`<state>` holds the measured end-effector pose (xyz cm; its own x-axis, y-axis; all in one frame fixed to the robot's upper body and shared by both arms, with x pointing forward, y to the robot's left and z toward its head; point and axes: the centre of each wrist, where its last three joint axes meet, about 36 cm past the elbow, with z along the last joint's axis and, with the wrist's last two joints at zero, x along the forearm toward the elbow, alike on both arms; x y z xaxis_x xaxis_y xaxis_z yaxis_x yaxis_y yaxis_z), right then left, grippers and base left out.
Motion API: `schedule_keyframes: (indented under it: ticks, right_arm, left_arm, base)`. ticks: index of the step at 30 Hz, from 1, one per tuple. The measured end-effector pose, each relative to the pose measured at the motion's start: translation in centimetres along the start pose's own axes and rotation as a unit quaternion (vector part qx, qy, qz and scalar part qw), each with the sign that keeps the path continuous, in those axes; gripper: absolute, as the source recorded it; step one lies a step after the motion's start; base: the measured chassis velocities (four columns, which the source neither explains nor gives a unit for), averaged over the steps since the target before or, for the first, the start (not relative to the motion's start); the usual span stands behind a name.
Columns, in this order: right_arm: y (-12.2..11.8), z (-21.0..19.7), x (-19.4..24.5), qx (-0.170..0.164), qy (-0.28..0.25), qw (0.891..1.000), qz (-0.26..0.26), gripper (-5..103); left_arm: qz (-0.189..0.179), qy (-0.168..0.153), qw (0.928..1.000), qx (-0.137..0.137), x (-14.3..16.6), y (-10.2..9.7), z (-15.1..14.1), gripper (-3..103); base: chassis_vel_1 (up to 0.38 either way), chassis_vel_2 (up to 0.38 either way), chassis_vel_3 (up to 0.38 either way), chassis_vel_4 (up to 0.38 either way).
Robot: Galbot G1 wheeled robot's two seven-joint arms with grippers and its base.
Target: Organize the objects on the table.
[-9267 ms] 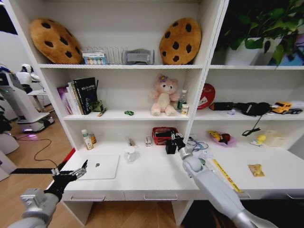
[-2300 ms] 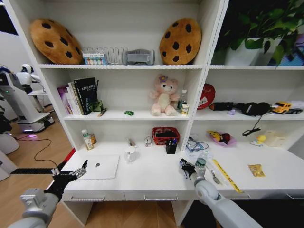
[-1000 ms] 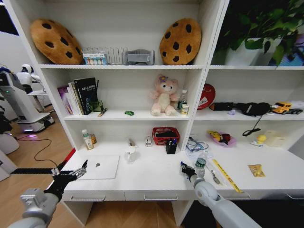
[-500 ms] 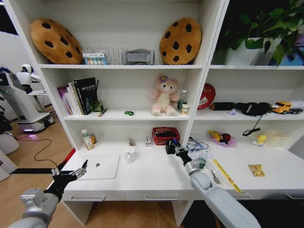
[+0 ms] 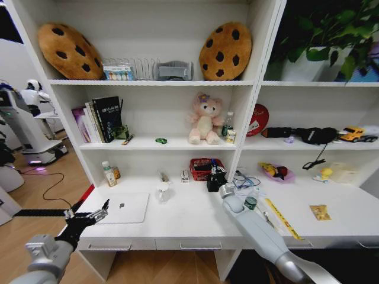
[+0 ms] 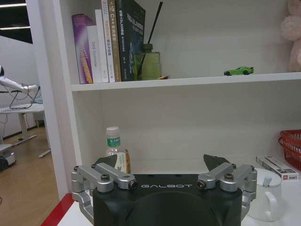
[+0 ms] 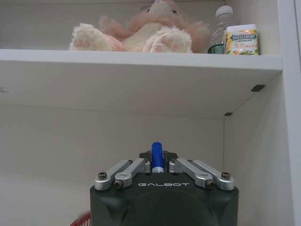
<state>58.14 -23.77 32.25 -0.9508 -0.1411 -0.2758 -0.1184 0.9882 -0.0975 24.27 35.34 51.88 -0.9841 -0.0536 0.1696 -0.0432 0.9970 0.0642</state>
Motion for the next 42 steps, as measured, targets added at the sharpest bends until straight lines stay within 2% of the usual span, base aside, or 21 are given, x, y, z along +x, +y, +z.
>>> schedule_keyframes:
  ticks: [2, 7, 17, 24, 26, 27, 29, 30, 32, 33, 36, 37, 39, 40, 41, 42]
  right_arm:
    - [1.1, 1.1, -0.7, -0.003, -0.012, 1.0, 0.006, 12]
    - [1.7, 2.3, -1.2, 0.002, -0.025, 1.0, 0.009, 12]
    - [-0.2, 2.7, -1.6, 0.009, -0.027, 0.999, 0.03, 12]
    - [-1.1, 2.7, -1.6, 0.011, -0.025, 0.999, 0.026, 9]
    - [-1.3, 2.7, -1.5, 0.012, -0.021, 0.999, 0.024, 19]
    - [-1.3, 2.7, -1.5, 0.012, -0.021, 0.999, 0.024, 19]
    - [-1.4, 2.7, -1.4, 0.012, -0.018, 1.0, 0.023, 30]
    - [-1.4, 2.7, -1.4, 0.012, -0.018, 1.0, 0.023, 30]
    - [-1.3, 2.7, -1.4, 0.011, -0.018, 1.0, 0.022, 41]
    - [-1.3, 2.7, -1.4, 0.011, -0.018, 1.0, 0.022, 41]
    - [-1.4, 2.3, -1.1, 0.006, -0.019, 1.0, 0.022, 57]
    - [-1.4, 2.3, -1.1, 0.006, -0.019, 1.0, 0.022, 57]
    - [-1.8, 1.7, -0.6, 0.004, -0.019, 1.0, 0.021, 68]
    - [-1.8, 1.7, -0.6, 0.004, -0.019, 1.0, 0.021, 68]
    - [-2.1, 1.3, -0.3, 0.004, -0.019, 1.0, 0.019, 74]
    - [-2.9, -0.3, 0.7, 0.001, -0.018, 1.0, 0.013, 79]
  left_arm:
    - [0.0, 0.0, 1.0, 0.0, 0.0, 0.0, 0.0, 100]
    - [0.0, 0.0, 1.0, 0.0, 0.0, 0.0, 0.0, 100]
    - [0.0, 0.0, 1.0, 0.0, 0.0, 0.0, 0.0, 100]
    - [0.0, 0.0, 1.0, 0.0, 0.0, 0.0, 0.0, 100]
    - [0.0, 0.0, 1.0, 0.0, 0.0, 0.0, 0.0, 100]
    - [0.0, 0.0, 1.0, 0.0, 0.0, 0.0, 0.0, 100]
    - [0.0, 0.0, 1.0, 0.0, 0.0, 0.0, 0.0, 100]
    - [0.0, 0.0, 1.0, 0.0, 0.0, 0.0, 0.0, 100]
    - [0.0, 0.0, 1.0, 0.0, 0.0, 0.0, 0.0, 100]
    - [0.0, 0.0, 1.0, 0.0, 0.0, 0.0, 0.0, 100]
    - [0.0, 0.0, 1.0, 0.0, 0.0, 0.0, 0.0, 100]
    - [0.0, 0.0, 1.0, 0.0, 0.0, 0.0, 0.0, 100]
    - [0.0, 0.0, 1.0, 0.0, 0.0, 0.0, 0.0, 100]
    - [0.0, 0.0, 1.0, 0.0, 0.0, 0.0, 0.0, 100]
    - [0.0, 0.0, 1.0, 0.0, 0.0, 0.0, 0.0, 100]
    - [0.0, 0.0, 1.0, 0.0, 0.0, 0.0, 0.0, 100]
  base:
    - [0.0, 0.0, 0.0, 0.0]
    - [0.0, 0.0, 0.0, 0.0]
    - [0.0, 0.0, 0.0, 0.0]
    - [0.0, 0.0, 0.0, 0.0]
    - [0.0, 0.0, 0.0, 0.0]
    - [0.0, 0.0, 0.0, 0.0]
    - [0.0, 0.0, 0.0, 0.0]
    - [0.0, 0.0, 0.0, 0.0]
    - [0.0, 0.0, 0.0, 0.0]
    - [0.0, 0.0, 0.0, 0.0]
    - [0.0, 0.0, 0.0, 0.0]
    - [0.0, 0.0, 0.0, 0.0]
    - [0.0, 0.0, 0.0, 0.0]
    - [0.0, 0.0, 0.0, 0.0]
    - [0.0, 0.0, 0.0, 0.0]
    - [0.0, 0.0, 0.0, 0.0]
